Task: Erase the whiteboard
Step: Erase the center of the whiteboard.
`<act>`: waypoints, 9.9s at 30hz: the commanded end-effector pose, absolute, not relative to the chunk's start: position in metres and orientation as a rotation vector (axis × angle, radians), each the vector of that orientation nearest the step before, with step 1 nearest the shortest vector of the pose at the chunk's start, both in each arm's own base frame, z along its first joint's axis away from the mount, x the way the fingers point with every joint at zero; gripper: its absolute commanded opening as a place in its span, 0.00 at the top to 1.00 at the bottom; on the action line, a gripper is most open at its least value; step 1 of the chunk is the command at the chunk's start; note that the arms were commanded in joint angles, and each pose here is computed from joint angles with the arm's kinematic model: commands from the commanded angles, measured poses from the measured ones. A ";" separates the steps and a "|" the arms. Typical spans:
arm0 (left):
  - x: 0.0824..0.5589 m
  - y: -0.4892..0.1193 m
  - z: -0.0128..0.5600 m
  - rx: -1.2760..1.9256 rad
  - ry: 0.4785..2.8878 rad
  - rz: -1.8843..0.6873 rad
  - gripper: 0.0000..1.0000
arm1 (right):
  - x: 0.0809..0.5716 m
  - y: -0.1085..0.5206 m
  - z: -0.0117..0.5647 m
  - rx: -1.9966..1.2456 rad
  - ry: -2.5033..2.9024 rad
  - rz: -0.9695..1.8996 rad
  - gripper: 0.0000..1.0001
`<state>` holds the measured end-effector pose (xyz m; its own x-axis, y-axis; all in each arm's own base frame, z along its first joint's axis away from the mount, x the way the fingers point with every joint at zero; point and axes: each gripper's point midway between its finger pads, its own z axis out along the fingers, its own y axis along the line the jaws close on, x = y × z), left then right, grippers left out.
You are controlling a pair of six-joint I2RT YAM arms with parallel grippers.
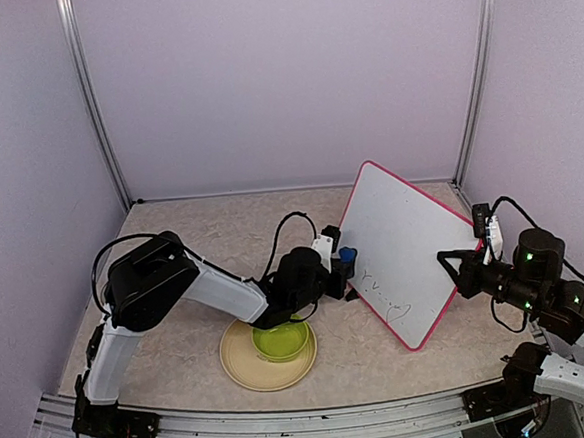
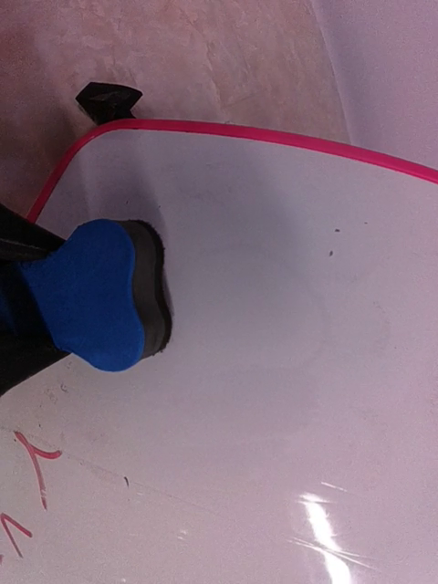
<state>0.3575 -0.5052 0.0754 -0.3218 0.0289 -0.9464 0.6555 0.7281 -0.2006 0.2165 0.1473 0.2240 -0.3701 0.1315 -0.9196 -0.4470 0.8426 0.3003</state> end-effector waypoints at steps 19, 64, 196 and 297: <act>0.335 -0.519 0.108 0.542 1.748 -0.783 1.00 | 0.213 0.157 0.248 -0.262 1.751 0.706 1.00; 0.326 -0.516 0.092 0.561 1.792 -0.788 1.00 | 0.219 0.165 0.247 -0.285 1.762 0.703 1.00; 0.440 -0.438 0.075 0.320 1.891 -0.357 1.00 | 0.262 0.180 0.288 -0.215 1.580 0.672 1.00; 0.339 -0.541 0.094 0.645 1.740 -0.605 1.00 | 0.241 0.191 0.269 -0.264 1.637 0.816 1.00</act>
